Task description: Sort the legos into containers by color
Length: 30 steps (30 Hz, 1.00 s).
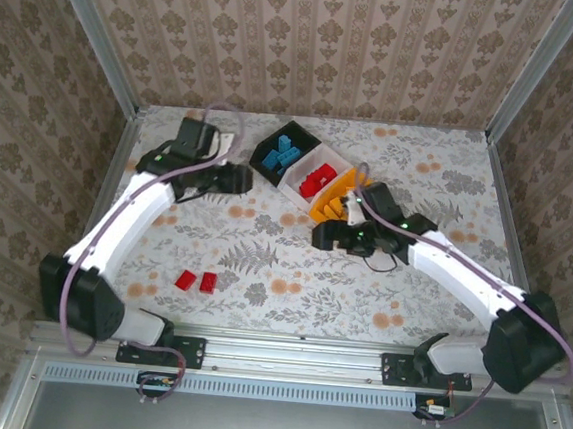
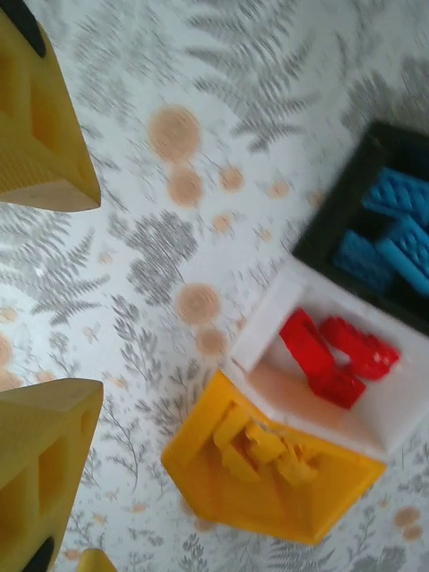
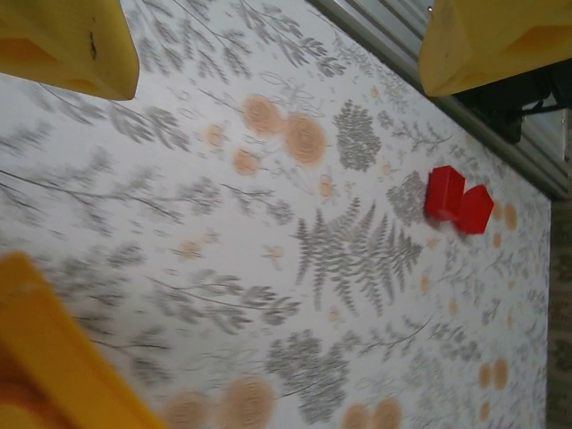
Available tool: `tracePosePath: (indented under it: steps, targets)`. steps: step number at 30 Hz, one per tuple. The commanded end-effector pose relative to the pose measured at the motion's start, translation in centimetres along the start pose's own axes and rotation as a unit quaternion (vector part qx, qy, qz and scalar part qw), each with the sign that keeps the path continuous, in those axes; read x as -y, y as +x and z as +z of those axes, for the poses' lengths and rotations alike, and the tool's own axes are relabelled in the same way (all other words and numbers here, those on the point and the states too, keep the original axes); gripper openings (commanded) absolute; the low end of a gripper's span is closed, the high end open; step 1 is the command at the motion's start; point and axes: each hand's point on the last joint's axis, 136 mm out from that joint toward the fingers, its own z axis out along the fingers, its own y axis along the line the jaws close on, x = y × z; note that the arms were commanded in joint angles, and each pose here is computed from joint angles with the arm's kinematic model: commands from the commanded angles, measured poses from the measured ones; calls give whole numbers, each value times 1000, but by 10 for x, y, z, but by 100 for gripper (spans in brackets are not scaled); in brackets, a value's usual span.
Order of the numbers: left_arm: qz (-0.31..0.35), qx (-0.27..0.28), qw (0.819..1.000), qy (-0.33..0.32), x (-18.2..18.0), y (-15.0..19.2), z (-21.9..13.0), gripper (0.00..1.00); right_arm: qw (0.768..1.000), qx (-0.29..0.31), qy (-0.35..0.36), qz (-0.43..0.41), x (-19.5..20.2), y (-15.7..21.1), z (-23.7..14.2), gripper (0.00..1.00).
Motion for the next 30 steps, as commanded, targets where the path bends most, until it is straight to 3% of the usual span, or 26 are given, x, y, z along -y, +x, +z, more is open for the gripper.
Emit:
tracePosePath:
  steps: [1,8,16,21,30]
  targets:
    - [-31,19,999,-22,-17,21,-32,54,998,-29,-31,-53,-39,-2,27,84]
    - [-87,66,991,-72,-52,58,-87,55,983,-114,-35,-137,-96,34,92,84]
    - [-113,92,986,-86,-63,77,-102,56,965,-181,49,-184,-126,81,153,89]
    - [-113,124,981,-101,-66,76,-120,57,958,-181,103,-194,-132,91,182,89]
    - [-113,128,980,-105,-69,80,-123,57,955,-152,166,-195,-140,93,213,88]
